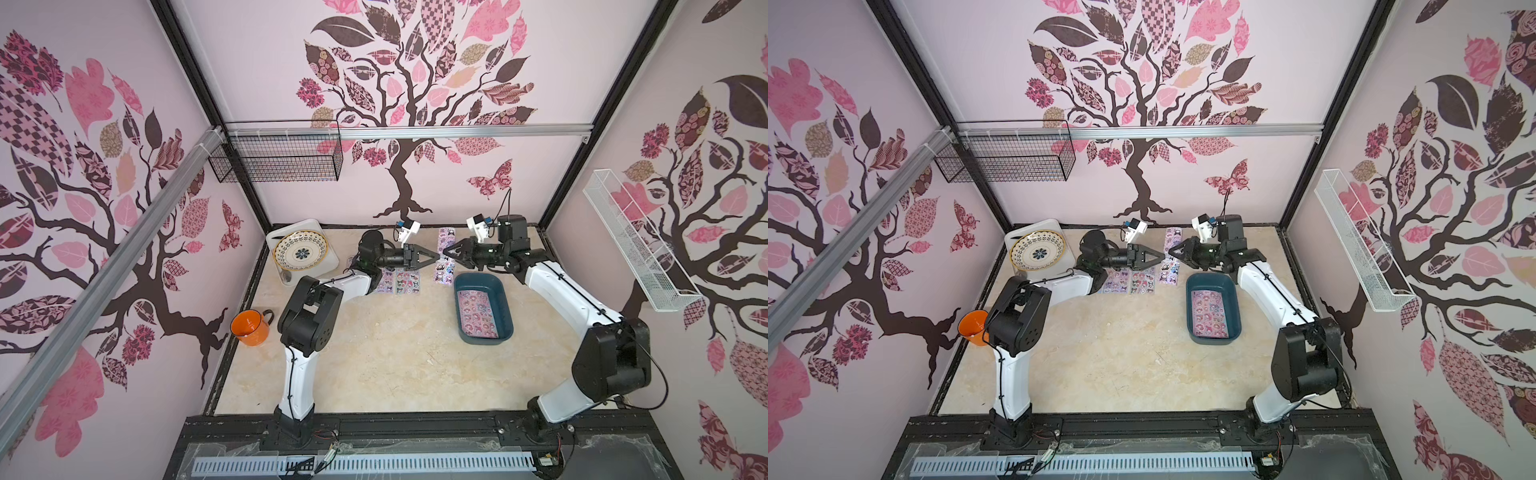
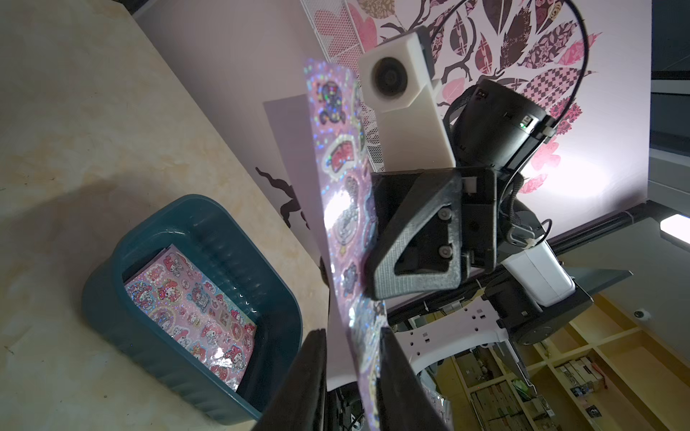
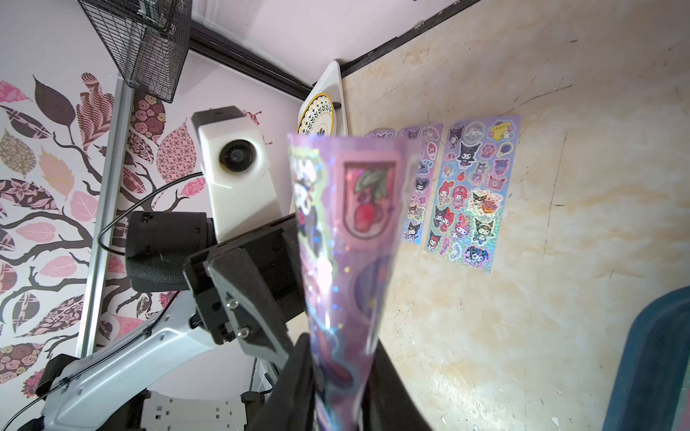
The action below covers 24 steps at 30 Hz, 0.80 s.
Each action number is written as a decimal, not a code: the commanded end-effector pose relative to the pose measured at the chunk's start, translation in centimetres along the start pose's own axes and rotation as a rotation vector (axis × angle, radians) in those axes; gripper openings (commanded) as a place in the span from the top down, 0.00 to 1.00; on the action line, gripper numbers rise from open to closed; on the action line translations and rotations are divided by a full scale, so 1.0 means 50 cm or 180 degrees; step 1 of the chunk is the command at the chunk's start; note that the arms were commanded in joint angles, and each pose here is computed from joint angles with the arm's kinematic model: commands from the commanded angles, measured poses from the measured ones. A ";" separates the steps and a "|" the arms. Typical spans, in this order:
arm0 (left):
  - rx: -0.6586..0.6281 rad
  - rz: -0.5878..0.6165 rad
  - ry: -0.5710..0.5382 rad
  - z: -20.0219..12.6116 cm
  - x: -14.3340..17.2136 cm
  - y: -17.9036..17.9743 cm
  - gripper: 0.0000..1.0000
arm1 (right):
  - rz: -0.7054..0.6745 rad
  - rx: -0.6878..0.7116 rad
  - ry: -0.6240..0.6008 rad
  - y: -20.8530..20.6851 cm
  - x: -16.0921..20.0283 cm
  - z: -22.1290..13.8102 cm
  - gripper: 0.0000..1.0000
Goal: Take the stickers out of the storage box
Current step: Pick up the sticker from the storage box.
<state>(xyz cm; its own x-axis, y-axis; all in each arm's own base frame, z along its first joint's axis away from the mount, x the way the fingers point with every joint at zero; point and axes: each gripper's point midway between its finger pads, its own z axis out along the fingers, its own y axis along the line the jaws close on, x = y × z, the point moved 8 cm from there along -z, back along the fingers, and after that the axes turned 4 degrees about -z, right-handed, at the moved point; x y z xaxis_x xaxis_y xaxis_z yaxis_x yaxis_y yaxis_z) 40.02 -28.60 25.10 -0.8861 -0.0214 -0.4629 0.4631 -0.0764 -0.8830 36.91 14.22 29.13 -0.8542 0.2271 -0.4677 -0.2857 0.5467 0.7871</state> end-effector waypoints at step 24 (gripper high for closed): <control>-0.0108 0.0079 -0.0479 -0.081 -0.025 -0.006 1.00 | 0.0138 0.0008 -0.0328 -0.029 -0.006 0.003 0.21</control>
<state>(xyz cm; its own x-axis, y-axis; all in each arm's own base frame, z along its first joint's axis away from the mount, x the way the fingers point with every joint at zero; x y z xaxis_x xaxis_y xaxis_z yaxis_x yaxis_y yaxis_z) 40.83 -26.49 23.97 -0.8943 -0.0914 -0.4380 0.4425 -0.0357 -0.8961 37.25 13.86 26.81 -0.8560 0.2781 -0.4358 -0.2274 0.5546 0.8004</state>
